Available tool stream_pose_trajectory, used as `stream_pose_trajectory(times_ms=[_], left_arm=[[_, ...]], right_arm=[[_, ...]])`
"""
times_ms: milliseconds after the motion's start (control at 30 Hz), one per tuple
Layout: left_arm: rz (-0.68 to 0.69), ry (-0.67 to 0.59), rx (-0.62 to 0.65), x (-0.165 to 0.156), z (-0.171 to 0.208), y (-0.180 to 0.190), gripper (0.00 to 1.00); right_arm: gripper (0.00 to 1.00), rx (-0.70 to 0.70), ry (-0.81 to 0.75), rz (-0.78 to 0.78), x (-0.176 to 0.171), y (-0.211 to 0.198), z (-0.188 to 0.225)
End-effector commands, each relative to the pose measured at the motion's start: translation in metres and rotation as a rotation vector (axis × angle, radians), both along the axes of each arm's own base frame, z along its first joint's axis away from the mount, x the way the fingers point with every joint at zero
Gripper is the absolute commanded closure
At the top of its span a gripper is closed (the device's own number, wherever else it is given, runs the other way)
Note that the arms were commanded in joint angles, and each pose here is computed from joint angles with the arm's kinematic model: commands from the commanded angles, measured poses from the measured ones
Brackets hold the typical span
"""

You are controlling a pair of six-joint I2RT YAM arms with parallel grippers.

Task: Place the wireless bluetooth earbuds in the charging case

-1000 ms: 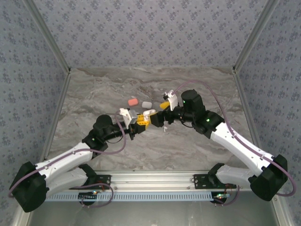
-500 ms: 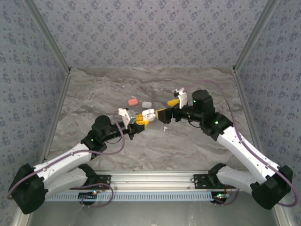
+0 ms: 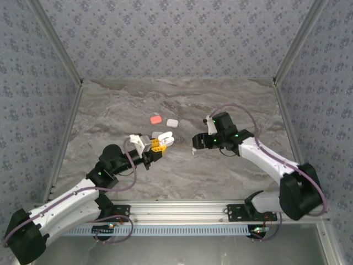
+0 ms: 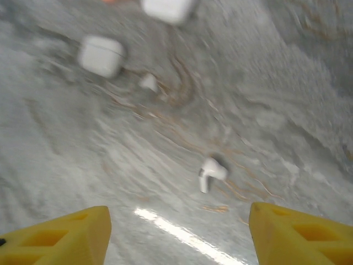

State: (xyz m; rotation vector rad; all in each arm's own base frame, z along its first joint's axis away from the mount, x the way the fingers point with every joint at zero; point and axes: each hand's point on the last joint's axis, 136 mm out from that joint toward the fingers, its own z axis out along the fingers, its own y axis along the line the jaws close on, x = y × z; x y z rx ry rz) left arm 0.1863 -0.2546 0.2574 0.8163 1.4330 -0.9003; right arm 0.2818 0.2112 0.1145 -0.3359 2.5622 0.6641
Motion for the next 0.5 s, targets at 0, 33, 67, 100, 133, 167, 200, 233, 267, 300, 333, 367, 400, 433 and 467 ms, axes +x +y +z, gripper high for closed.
stream_pose_trajectory(times_ms=[0,33,67,100,133,167,200,233,267,300,333,367,400,433,467], left_arm=[[0.027,-0.011,-0.007,-0.001,0.001,0.006,1.00],[0.034,-0.011,-0.010,-0.001,0.001,0.008,1.00],[0.038,-0.011,-0.011,-0.001,0.000,0.009,1.00],[0.041,-0.015,-0.014,-0.001,0.001,0.010,1.00],[0.046,-0.014,-0.012,-0.001,0.000,0.011,1.00],[0.048,-0.016,-0.014,-0.001,0.001,0.011,1.00],[0.052,-0.015,-0.014,-0.001,0.000,0.012,1.00],[0.054,-0.015,-0.014,-0.001,0.000,0.012,1.00],[0.053,-0.013,-0.012,-0.001,0.000,0.012,1.00],[0.053,-0.014,-0.013,-0.001,0.000,0.012,1.00],[0.053,-0.014,-0.013,-0.001,0.000,0.013,1.00],[0.053,-0.014,-0.013,-0.001,0.001,0.013,1.00],[0.052,-0.016,-0.012,-0.002,0.001,0.013,1.00],[0.055,-0.016,-0.012,-0.002,0.001,0.013,1.00],[0.054,-0.017,-0.013,-0.002,0.002,0.013,1.00]], right_arm=[[0.33,-0.138,0.002,-0.026,0.004,-0.003,-0.017],[0.35,-0.176,0.007,-0.027,0.006,-0.001,-0.023],[0.37,-0.207,0.008,-0.030,0.007,0.000,-0.027],[0.38,-0.246,0.022,-0.028,0.007,0.000,-0.036],[0.40,-0.277,0.028,-0.026,0.008,0.002,-0.042],[0.42,-0.300,0.035,-0.030,0.009,0.003,-0.047],[0.45,-0.324,0.041,-0.034,0.009,0.004,-0.052],[0.47,-0.346,0.048,-0.037,0.009,0.006,-0.057],[0.49,-0.365,0.050,-0.038,0.009,0.008,-0.060],[0.51,-0.389,0.052,-0.036,0.009,0.010,-0.064],[0.52,-0.418,0.052,-0.037,0.010,0.011,-0.067],[0.54,-0.440,0.053,-0.033,0.011,0.012,-0.070],[0.55,-0.464,0.056,-0.031,0.011,0.012,-0.073],[0.56,-0.482,0.053,-0.030,0.011,0.013,-0.075],[0.57,-0.498,0.052,-0.028,0.012,0.014,-0.077]])
